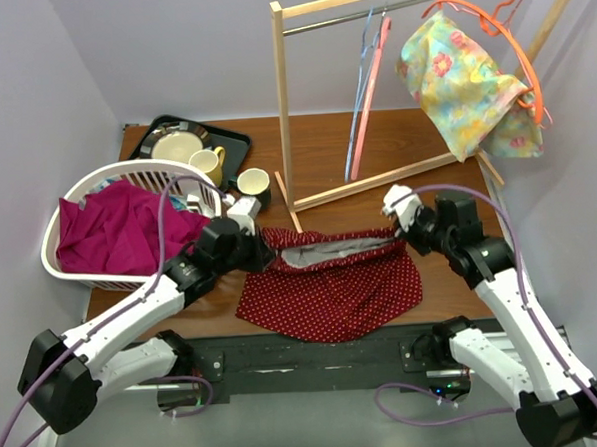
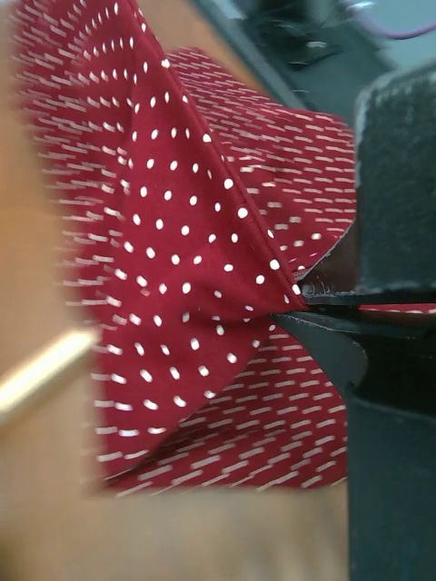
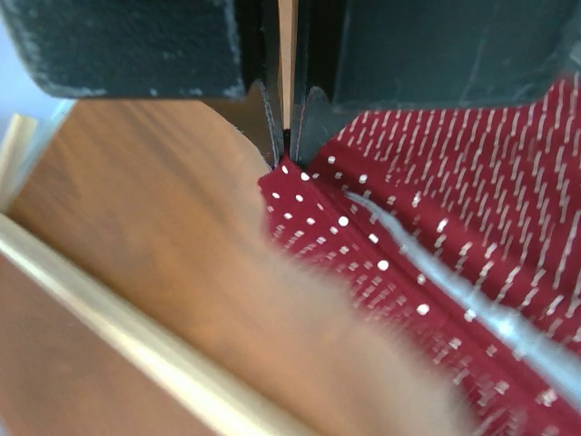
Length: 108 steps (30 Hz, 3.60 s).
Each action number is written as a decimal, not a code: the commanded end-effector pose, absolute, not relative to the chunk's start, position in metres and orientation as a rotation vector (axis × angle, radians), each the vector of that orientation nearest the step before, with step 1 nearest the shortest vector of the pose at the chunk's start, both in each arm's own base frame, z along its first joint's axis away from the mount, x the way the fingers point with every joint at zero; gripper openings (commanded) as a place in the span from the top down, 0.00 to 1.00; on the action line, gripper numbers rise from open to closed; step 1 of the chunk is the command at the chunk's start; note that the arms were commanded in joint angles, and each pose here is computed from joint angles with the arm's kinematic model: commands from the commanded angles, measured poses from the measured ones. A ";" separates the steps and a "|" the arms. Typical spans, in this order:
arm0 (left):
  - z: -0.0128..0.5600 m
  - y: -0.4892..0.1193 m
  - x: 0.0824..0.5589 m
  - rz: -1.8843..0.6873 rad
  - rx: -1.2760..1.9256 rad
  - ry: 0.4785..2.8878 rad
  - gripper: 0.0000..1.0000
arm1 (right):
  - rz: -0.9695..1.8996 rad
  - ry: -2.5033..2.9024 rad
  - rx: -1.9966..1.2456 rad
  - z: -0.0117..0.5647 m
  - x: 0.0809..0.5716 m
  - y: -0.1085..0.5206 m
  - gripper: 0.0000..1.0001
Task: Place the skirt on the hanger
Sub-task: Fold the skirt, then grab a hanger with the right arm
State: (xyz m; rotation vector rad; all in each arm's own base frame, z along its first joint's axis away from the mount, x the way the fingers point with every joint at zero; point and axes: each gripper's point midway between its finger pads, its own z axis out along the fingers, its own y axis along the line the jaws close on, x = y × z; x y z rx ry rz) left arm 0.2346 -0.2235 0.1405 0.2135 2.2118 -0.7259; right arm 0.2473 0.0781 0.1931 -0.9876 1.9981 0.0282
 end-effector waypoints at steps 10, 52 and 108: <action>0.148 -0.211 0.169 -0.877 0.268 2.381 0.27 | 0.062 2.102 -1.374 0.165 0.172 0.058 0.32; 0.194 -0.190 0.241 -0.522 0.453 1.934 0.20 | 0.639 1.733 -0.128 0.503 0.360 0.191 0.08; 0.194 -0.191 0.238 -0.534 0.458 1.936 0.19 | 0.227 1.745 -0.060 0.468 0.392 0.117 0.67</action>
